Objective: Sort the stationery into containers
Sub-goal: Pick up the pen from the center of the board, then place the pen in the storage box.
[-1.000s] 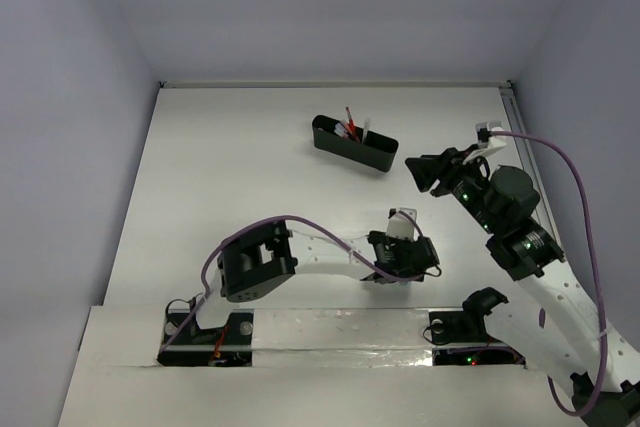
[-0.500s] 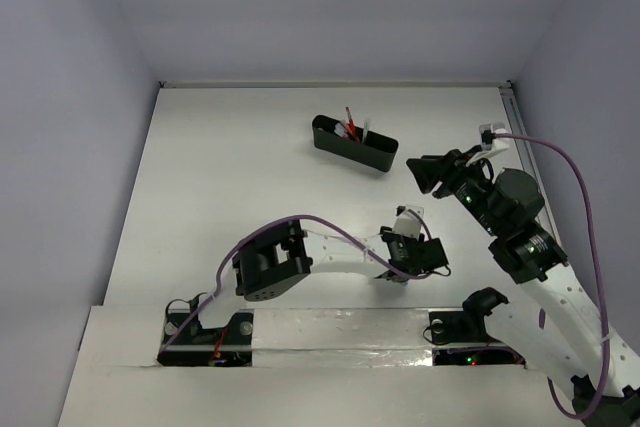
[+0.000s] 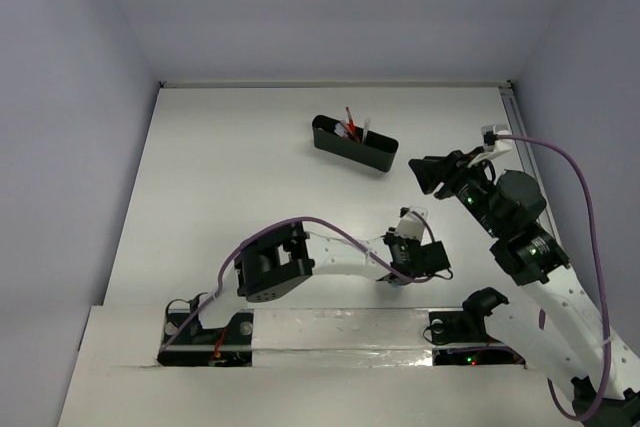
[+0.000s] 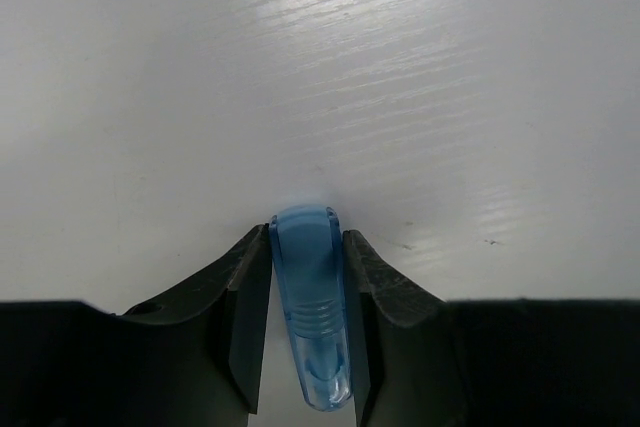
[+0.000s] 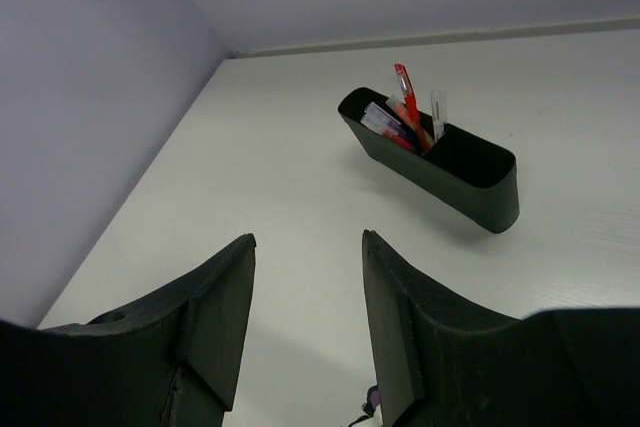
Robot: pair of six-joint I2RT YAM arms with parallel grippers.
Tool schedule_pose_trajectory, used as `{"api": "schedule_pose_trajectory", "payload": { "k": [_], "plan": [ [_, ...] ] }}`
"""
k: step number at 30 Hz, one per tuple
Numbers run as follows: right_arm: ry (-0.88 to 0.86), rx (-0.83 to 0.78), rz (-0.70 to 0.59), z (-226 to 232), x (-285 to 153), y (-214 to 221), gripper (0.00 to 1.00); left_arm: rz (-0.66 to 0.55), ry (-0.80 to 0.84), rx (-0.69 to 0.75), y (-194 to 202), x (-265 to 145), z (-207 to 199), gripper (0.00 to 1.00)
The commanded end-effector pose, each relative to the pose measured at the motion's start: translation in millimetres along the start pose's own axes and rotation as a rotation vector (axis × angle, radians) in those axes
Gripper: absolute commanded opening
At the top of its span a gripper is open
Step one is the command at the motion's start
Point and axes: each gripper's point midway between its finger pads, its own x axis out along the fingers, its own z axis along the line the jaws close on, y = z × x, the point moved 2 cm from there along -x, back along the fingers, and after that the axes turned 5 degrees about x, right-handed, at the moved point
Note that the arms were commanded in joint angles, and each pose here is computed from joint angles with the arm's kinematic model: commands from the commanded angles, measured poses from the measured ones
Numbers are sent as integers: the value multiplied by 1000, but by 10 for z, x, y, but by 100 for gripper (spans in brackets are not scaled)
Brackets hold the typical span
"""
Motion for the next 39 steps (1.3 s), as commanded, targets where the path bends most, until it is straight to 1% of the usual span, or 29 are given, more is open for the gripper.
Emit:
{"api": "schedule_pose_trajectory", "payload": {
  "k": [1,3,6,7,10,11,12,13,15,16,19,20,22,23,24,25,26,27,28,29,30,31,32,33,34,36,39],
  "plan": [
    [5,-7,-19,-14,-11,-26,52,-80,-41,8,-154,-77,110,0],
    [9,-9,-19,-21,-7,-25,52,-114,-73,-18,-335,-54,300,0],
    [8,-6,-23,-20,-4,-29,52,-170,-66,-80,-647,-116,531,0],
    [37,-5,-38,-65,-1,-51,52,-198,-50,-110,-794,-220,587,0],
    [69,0,-53,-121,2,-61,52,-256,-73,-146,-1036,-253,835,0],
    [78,1,-56,-138,5,-59,52,-285,-68,-173,-1172,-321,909,0],
    [81,3,-66,-145,10,-71,52,-308,-96,-187,-1333,-304,1079,0],
    [93,4,-66,-177,21,-49,52,-341,-86,-215,-1505,-395,1167,0],
    [98,11,-78,-192,43,-53,52,-408,-67,-263,-1819,-453,1285,0],
    [115,12,-77,-238,59,-17,52,-465,-78,-295,-2115,-521,1472,0],
    [130,14,-94,-279,83,-13,52,-537,-99,-346,-2529,-583,1782,0],
    [136,15,-87,-301,107,19,52,-591,-124,-378,-2795,-596,2011,0],
    [130,18,-85,-298,140,34,52,-621,-150,-400,-3000,-529,2211,0],
    [135,20,-71,-320,170,80,52,-651,-184,-418,-3181,-528,2418,0],
    [134,22,-72,-321,190,84,52,-680,-188,-435,-3306,-523,2490,0],
    [133,22,-66,-326,205,105,52,-671,-206,-430,-3340,-378,2551,0],
    [138,23,-57,-343,230,134,52,-704,-208,-445,-3512,-422,2613,0],
    [141,22,-51,-359,242,161,52,-713,-239,-443,-3596,-385,2760,0],
    [145,24,-45,-371,253,182,52,-700,-261,-433,-3609,-249,2801,0],
    [147,22,-39,-381,259,203,52,-724,-268,-444,-3733,-283,2861,0],
    [138,23,-54,-365,289,174,52,-731,-289,-440,-3791,-260,2969,0],
    [138,23,-51,-370,299,186,52,-723,-304,-434,-3800,-147,3010,0],
    [140,22,-48,-375,308,194,52,-739,-307,-439,-3885,-170,3050,0],
    [140,22,-47,-380,315,202,52,-738,-302,-430,-3906,-140,3033,0],
    [143,22,-43,-390,325,219,52,-734,-322,-421,-3913,-97,3111,0],
    [143,21,-43,-396,333,228,52,-727,-331,-412,-3917,-1,3145,0],
    [152,19,-45,-415,335,230,52,-717,-316,-404,-3872,57,3119,0]
  ]
}}
